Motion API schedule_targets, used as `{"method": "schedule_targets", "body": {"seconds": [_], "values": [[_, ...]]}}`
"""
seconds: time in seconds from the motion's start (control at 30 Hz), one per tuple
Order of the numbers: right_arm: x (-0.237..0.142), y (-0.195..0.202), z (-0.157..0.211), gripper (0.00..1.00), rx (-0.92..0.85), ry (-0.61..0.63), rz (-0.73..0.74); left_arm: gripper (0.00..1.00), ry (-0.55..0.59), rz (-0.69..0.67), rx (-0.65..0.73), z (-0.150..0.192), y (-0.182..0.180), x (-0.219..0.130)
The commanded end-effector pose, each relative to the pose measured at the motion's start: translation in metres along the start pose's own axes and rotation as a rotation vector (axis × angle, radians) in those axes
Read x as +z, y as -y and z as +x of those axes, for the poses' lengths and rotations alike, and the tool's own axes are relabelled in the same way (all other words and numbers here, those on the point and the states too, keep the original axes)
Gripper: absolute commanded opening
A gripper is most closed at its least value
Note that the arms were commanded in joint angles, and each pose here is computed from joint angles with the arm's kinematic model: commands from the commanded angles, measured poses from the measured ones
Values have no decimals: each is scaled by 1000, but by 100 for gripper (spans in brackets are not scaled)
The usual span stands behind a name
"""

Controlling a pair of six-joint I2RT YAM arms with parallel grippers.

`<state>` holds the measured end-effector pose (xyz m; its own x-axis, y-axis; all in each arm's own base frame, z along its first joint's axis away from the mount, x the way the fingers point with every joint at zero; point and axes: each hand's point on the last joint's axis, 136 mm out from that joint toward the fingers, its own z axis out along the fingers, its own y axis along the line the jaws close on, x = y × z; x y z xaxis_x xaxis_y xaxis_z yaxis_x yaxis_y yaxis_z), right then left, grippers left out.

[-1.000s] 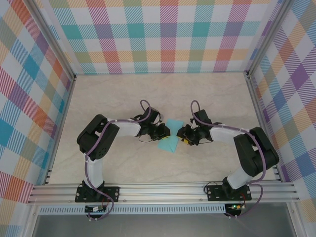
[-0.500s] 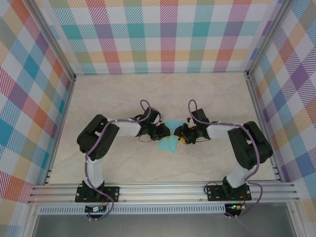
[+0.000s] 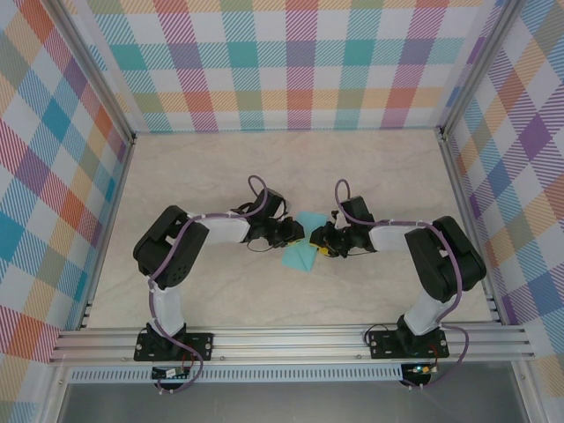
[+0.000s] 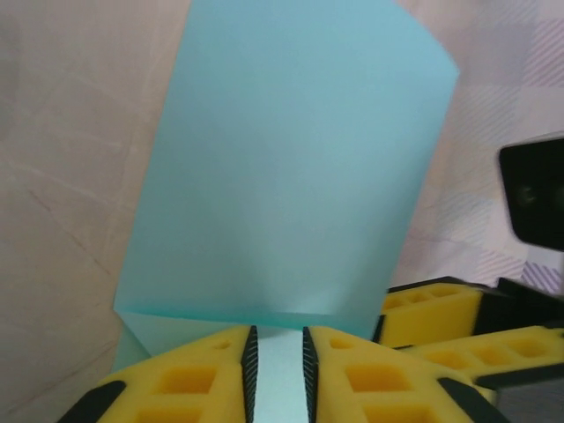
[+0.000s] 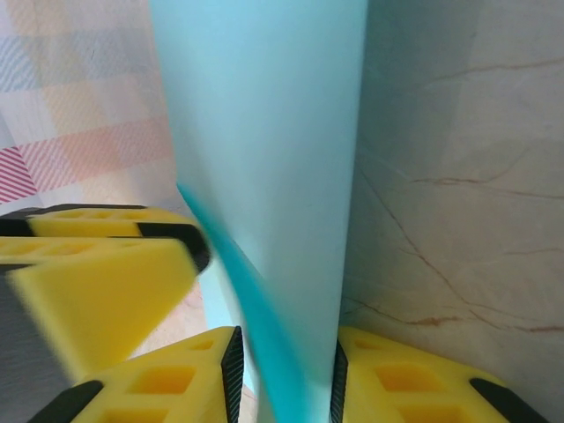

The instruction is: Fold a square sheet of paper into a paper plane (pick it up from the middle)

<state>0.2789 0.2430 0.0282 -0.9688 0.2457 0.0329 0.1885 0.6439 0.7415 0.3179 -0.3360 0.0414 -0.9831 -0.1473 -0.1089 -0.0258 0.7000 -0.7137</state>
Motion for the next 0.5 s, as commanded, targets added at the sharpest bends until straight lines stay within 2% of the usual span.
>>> {"method": "schedule_targets", "body": {"seconds": [0.0,0.23,0.47], "values": [[3,-2,4,32,-52,-16,-39,27,98,27,2,-16,16,-28],[5,-6,5,31,-70,-20,-70,31,190,-20,-28,-22,2,-58],[5,-14,4,26,-95,-23,-93,32,214,-34,-42,-14,-10,-78]]}}
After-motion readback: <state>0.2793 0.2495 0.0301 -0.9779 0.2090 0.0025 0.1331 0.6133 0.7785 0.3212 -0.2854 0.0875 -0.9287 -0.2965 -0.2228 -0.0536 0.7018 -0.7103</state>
